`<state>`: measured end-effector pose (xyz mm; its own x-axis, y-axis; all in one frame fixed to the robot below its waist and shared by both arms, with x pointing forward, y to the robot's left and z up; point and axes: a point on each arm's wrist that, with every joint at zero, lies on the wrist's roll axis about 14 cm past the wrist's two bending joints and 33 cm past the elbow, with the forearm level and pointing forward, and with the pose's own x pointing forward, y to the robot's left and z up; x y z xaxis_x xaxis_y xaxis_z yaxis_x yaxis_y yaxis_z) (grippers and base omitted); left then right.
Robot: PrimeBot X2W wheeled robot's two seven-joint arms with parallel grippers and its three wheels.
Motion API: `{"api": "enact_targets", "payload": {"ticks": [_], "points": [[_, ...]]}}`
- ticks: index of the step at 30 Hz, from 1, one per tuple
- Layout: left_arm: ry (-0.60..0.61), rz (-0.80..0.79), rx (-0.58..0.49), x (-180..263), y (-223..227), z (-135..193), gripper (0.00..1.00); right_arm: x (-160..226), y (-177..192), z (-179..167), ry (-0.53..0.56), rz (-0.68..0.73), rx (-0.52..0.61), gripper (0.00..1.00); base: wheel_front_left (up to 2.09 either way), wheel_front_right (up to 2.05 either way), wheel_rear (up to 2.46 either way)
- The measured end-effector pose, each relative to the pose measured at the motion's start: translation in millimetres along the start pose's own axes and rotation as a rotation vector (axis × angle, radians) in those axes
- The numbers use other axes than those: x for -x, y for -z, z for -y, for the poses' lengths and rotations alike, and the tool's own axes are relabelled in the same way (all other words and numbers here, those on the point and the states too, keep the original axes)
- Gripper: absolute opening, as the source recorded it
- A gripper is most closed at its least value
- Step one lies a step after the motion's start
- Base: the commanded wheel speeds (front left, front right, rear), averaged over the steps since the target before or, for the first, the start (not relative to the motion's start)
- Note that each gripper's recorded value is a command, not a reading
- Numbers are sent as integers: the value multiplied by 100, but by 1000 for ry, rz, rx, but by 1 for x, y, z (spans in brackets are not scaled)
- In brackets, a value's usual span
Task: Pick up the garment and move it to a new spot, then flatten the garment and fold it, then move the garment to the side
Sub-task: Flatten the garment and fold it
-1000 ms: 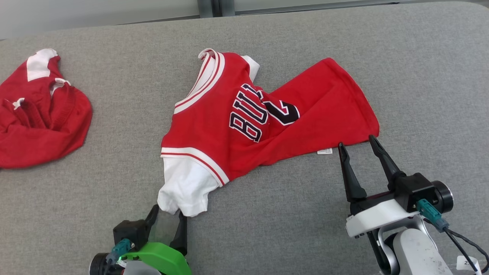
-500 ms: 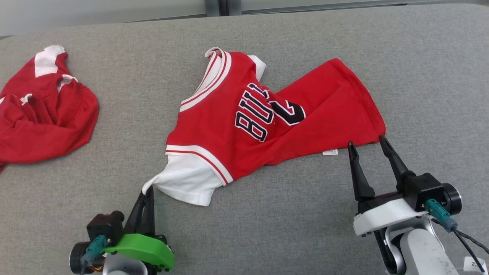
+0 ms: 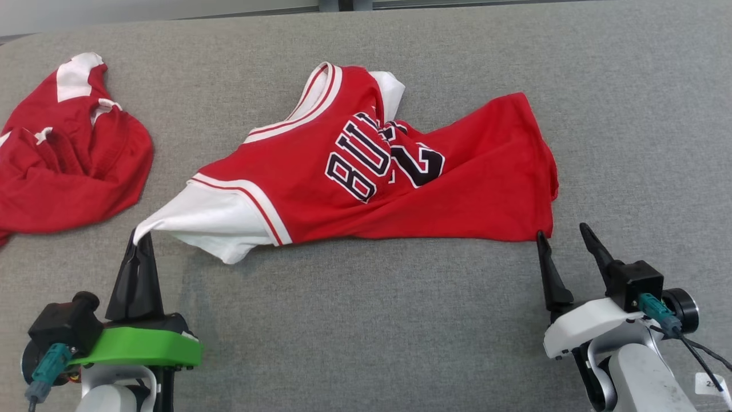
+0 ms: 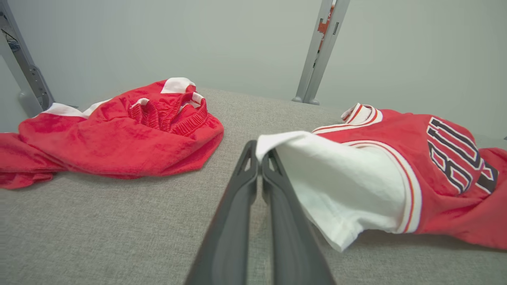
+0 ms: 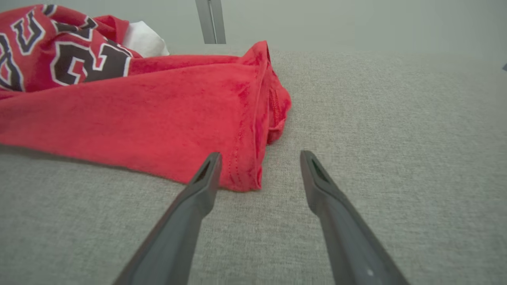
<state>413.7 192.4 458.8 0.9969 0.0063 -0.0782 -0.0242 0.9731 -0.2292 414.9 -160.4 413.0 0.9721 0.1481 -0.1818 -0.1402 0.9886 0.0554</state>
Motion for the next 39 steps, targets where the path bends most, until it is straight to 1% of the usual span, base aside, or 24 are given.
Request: {"api": "enact_targets", "payload": {"ticks": [5, 9, 10, 11, 12, 13, 14, 15, 21, 24, 26, 28, 31, 35, 39], "points": [[-21, 10, -13, -3, -5, -8, 0, -6, 15, -7, -43, -54, 32, 100, 0, 0, 0], [-26, 13, -9, -4, -6, -10, 0, -8, 26, -16, -75, -90, 26, 100, 0, 0, 0], [-27, 13, -9, -4, -6, -10, 0, -8, 29, -18, -84, -100, 28, 90, 0, 0, 0], [-28, 12, -8, -4, -6, -10, 0, -10, 31, -20, -93, -106, 32, 55, 0, 0, 0], [-27, 13, -8, -5, -6, -10, 0, -11, 32, -22, -100, -108, 33, 38, 0, 0, 0], [-26, 15, -8, -5, -7, -10, 0, -12, 32, -23, -106, -109, 32, 23, 0, 0, 0], [-25, 16, -9, -6, -7, -10, 0, -13, 32, -25, -110, -109, 31, 2, 0, 0, 0], [-25, 14, -9, -6, -7, -10, 0, -14, 32, -26, -115, -108, 28, 0, 0, 0, 0], [-14, 38, -4, -5, -14, -7, 0, -12, 25, -28, -133, -88, 38, 0, 0, 0, 0], [15, 93, 33, -6, -31, 0, 0, -10, 4, -32, -134, -22, -10, 0, 0, 0, 0], [45, 140, 76, -6, -48, 7, 0, -10, -14, -33, -137, 35, -48, 0, 0, 0, 0], [96, 187, 112, -6, -68, 17, 0, -10, -40, -33, -138, 111, -111, 0, 0, 0, 0], [182, 255, 151, -6, -104, 34, 0, -8, -79, -26, -147, 222, -164, 0, 0, 0, 0], [315, 331, 185, -8, -156, 62, 0, -5, -137, -11, -173, 374, -155, 0, 0, 0, 0], [421, 392, 173, -8, -206, 88, 0, -3, -201, 9, -180, 534, -160, 0, 0, 0, 0]]}}
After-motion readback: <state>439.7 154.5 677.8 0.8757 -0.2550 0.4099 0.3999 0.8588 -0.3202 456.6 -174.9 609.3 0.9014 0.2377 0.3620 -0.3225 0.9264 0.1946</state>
